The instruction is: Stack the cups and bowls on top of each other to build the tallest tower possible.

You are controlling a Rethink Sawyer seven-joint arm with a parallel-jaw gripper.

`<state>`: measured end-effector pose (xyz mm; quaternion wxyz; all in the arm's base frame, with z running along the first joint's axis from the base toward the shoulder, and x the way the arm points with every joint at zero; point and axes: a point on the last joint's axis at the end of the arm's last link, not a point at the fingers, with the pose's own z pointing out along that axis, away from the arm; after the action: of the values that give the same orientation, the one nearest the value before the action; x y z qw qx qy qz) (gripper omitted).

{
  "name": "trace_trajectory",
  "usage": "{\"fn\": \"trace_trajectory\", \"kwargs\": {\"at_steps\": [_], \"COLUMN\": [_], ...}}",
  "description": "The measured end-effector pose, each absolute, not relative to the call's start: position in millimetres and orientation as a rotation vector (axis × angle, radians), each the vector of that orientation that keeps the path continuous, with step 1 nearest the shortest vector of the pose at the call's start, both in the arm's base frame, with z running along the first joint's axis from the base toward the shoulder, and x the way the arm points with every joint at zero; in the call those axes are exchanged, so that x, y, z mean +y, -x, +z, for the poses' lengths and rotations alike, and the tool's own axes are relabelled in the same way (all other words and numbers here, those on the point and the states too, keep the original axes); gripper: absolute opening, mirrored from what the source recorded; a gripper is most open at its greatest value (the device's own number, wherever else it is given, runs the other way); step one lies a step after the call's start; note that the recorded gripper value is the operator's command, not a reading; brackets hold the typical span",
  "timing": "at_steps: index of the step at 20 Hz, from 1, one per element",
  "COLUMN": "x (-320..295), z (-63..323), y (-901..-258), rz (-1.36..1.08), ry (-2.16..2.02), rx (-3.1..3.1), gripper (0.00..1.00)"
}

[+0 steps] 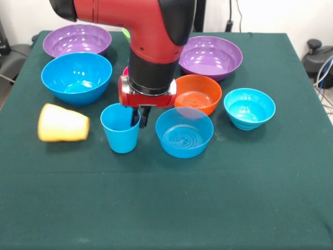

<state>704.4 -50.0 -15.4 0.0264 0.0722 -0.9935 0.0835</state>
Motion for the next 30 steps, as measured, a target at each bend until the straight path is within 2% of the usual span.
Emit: {"fn": "trace_trajectory", "kwargs": {"at_steps": [30], "x": [11.5], "z": [-19.1], "y": [-755.7], "rz": [0.293], "ry": [-0.275], "rx": [-3.004], "gripper": [0.0]}}
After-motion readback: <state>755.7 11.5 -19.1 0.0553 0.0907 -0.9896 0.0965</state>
